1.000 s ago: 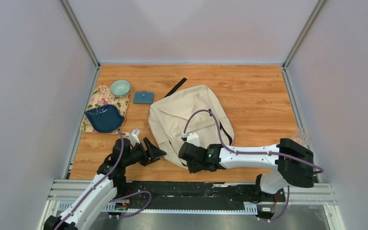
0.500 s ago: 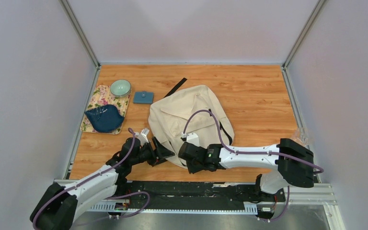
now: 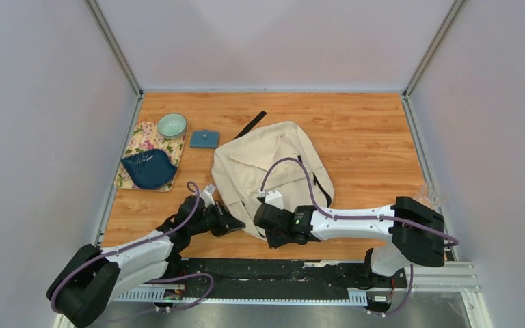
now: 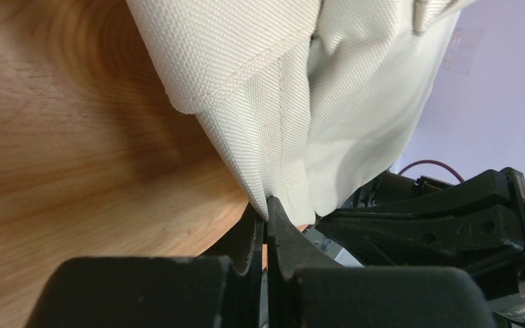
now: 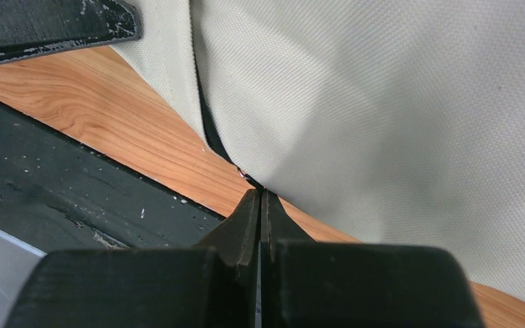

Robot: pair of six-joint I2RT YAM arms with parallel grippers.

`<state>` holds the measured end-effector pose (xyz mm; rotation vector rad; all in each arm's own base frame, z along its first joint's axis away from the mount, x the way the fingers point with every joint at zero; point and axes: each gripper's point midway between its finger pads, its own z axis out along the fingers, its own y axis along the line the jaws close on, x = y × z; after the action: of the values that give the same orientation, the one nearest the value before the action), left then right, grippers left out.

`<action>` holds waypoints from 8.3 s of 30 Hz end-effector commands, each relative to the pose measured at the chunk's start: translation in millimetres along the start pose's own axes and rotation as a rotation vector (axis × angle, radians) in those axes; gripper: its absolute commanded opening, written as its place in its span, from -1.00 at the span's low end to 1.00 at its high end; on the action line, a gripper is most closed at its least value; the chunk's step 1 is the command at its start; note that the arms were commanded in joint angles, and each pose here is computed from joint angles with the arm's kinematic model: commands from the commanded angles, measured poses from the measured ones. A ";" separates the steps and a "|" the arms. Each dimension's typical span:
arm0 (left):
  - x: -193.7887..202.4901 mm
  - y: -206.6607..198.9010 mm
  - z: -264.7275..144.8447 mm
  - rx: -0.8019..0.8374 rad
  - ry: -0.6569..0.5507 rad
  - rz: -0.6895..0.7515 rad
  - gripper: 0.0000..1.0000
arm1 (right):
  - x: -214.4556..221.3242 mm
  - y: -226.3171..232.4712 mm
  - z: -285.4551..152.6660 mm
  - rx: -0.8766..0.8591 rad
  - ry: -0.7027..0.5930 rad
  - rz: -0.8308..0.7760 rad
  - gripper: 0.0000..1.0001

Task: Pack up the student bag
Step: Zip the student bag at the center of the board.

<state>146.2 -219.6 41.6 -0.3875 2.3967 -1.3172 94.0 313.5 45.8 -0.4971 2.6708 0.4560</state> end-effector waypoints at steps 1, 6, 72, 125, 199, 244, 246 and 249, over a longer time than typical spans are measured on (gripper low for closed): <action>-8.6 -6.9 3.3 0.014 -0.007 0.076 -1.00 | -8.4 -0.8 1.8 0.029 -0.017 -0.007 -1.00; -19.5 9.3 -6.6 0.002 -0.024 0.028 -1.00 | 3.4 -29.5 4.9 0.128 0.002 -0.025 -1.00; 13.1 -6.8 4.0 0.009 -0.034 -0.021 0.46 | -26.0 -20.9 -14.1 0.011 -0.123 0.071 -1.00; -87.1 -32.6 -96.9 -0.256 -0.317 0.421 0.54 | -23.7 -80.2 -29.4 0.127 -0.178 0.128 -1.00; -4.0 65.5 -47.7 -0.334 -0.262 0.311 0.07 | -56.7 -120.4 -46.2 0.175 -0.242 0.226 -1.00; 65.5 -113.9 63.4 0.157 0.020 1.492 0.57 | -61.3 -96.5 -67.3 0.018 -0.273 0.267 -1.00; 63.9 -107.2 67.1 0.130 0.019 1.482 0.46 | -60.5 -95.3 -67.3 0.011 -0.270 0.266 -1.00; 60.7 -98.0 74.3 0.072 0.018 1.448 0.17 | -57.8 -96.5 -64.6 0.016 -0.259 0.262 -1.00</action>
<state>121.7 -342.8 72.2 1.2228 1.7954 -0.6500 159.5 216.3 96.4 -0.0806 2.5179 0.5005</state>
